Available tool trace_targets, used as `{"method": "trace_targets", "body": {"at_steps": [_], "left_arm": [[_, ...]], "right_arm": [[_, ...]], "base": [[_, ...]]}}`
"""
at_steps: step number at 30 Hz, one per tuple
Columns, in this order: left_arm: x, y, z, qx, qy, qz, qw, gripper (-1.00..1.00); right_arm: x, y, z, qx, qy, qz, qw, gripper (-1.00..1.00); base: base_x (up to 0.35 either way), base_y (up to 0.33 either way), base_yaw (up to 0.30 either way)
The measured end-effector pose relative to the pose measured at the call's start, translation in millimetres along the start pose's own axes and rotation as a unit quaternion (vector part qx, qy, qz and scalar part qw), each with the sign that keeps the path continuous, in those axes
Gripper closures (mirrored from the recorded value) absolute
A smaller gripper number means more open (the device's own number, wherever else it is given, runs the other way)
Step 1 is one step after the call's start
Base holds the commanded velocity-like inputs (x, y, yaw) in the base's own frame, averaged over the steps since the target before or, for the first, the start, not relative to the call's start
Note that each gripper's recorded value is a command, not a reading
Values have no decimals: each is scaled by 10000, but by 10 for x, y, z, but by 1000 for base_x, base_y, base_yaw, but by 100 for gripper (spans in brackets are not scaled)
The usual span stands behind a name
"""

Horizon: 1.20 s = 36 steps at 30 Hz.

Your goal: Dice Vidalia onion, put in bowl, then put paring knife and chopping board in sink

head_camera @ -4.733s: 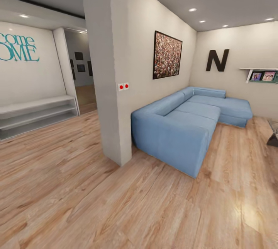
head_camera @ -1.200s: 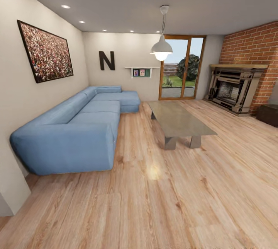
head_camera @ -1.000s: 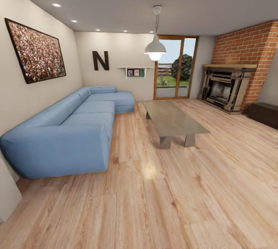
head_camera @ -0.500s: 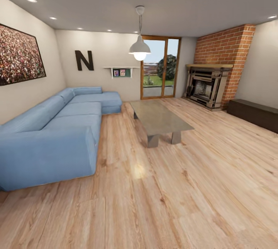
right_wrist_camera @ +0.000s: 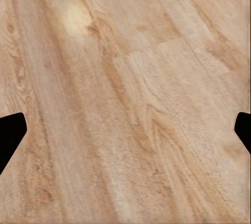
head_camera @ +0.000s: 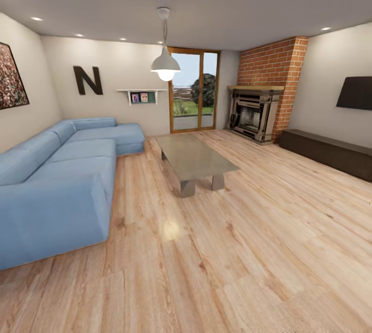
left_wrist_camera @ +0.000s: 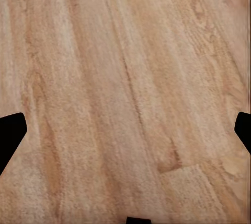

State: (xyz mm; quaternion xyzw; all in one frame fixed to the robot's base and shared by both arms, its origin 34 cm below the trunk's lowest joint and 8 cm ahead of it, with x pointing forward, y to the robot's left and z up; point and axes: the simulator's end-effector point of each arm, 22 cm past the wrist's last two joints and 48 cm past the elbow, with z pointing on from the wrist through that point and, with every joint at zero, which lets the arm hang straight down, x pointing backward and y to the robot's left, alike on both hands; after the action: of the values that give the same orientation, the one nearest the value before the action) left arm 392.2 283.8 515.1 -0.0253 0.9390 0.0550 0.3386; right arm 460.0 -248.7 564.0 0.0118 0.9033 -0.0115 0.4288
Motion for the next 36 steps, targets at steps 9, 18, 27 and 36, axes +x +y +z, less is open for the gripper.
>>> {"method": "trace_targets", "body": {"at_steps": [9,18,27,36], "left_arm": [[0,1,-1,0,-2,2,10000,-100],[1,1,-1,0,-1,2,10000,-100],[5,0,-2,0,4,2,10000,-100],[0,5,-1,-2,-1,4,10000,-100]], "right_arm": [[-4,-2,1,1,-4,-1,10000,-100],[-5,1,1,0,-5,0,10000,-100],[-3,2,0,-1,-3,1,10000,-100],[-3,5,0,-3,-3,1,10000,-100]], "base": [[189,-189,-242],[228,-220,-242],[229,-221,-244],[229,-216,-271]]}}
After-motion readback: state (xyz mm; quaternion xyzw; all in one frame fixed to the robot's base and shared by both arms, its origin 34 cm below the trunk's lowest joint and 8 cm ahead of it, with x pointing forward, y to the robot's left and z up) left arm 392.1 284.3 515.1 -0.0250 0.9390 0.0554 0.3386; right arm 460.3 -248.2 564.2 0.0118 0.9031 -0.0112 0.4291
